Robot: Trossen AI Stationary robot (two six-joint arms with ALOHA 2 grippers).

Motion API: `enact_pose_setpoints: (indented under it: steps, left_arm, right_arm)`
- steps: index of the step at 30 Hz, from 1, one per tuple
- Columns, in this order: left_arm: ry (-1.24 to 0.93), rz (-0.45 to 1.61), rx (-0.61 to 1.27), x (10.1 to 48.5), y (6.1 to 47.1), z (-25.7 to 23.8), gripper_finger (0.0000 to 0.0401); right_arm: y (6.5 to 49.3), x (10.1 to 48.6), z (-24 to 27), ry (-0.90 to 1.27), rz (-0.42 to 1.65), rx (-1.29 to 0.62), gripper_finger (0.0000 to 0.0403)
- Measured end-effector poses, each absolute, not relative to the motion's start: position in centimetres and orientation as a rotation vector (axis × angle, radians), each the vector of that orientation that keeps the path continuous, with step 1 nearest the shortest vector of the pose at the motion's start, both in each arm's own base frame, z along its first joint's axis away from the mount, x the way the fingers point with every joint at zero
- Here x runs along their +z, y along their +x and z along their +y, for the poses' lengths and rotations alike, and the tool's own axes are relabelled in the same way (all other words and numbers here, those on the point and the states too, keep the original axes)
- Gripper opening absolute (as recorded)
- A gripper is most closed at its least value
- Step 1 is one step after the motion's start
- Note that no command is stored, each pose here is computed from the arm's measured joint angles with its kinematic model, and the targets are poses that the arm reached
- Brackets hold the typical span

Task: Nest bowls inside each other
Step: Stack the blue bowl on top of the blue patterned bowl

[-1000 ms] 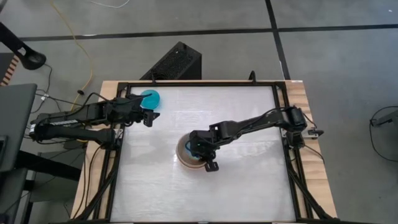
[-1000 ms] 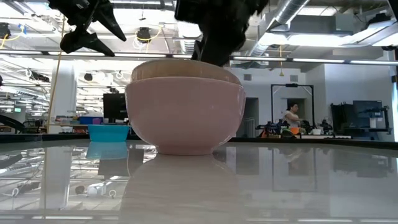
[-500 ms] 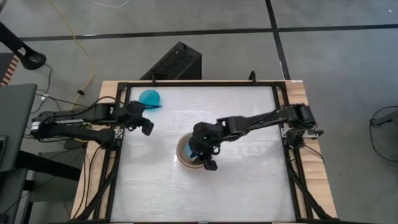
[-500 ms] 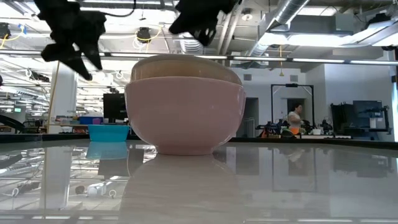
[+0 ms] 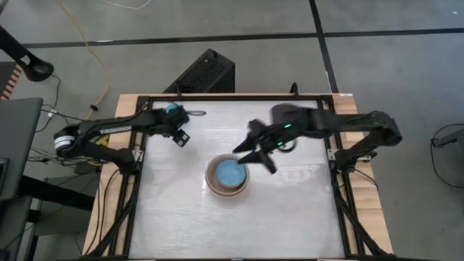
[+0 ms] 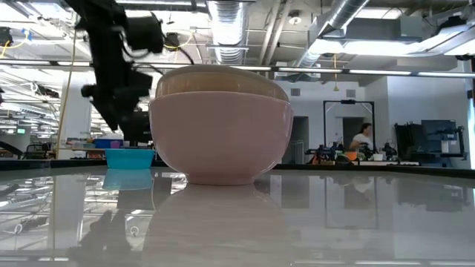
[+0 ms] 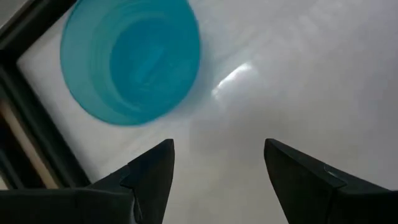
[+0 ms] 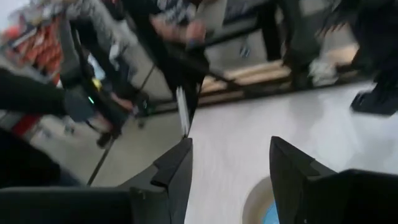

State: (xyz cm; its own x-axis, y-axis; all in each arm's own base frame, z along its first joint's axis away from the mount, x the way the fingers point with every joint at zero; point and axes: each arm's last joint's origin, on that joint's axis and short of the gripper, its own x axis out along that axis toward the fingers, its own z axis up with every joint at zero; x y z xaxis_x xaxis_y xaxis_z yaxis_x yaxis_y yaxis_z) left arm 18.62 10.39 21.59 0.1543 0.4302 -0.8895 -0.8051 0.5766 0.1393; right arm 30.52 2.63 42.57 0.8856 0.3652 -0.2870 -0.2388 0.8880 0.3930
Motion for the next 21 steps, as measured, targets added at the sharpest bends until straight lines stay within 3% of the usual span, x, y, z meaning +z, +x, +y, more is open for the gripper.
enact_pose_setpoints:
  steps: [7, 16, 19, 21]
  left_arm:
    - [-0.472, 1.053, 0.870, 20.2, 18.9, 14.4, 0.0238]
    - [-0.580, 1.108, 0.851, 17.5, 18.1, 17.7, 0.0233]
    - [-0.624, 1.117, 0.774, 16.8, 18.2, 18.1, 0.0200]
    - [-0.663, 1.102, 0.717, 16.6, 18.3, 18.1, 0.0155]
  right_arm:
    - [24.0, 46.8, 2.4, 0.356, 0.219, 0.188, 0.0172]
    - [18.8, 48.4, 3.0, 0.377, 0.165, 0.068, 0.0170]
    - [18.4, 48.5, 3.2, 0.373, 0.156, 0.052, 0.0170]
    - [18.4, 48.5, 3.3, 0.372, 0.158, 0.052, 0.0170]
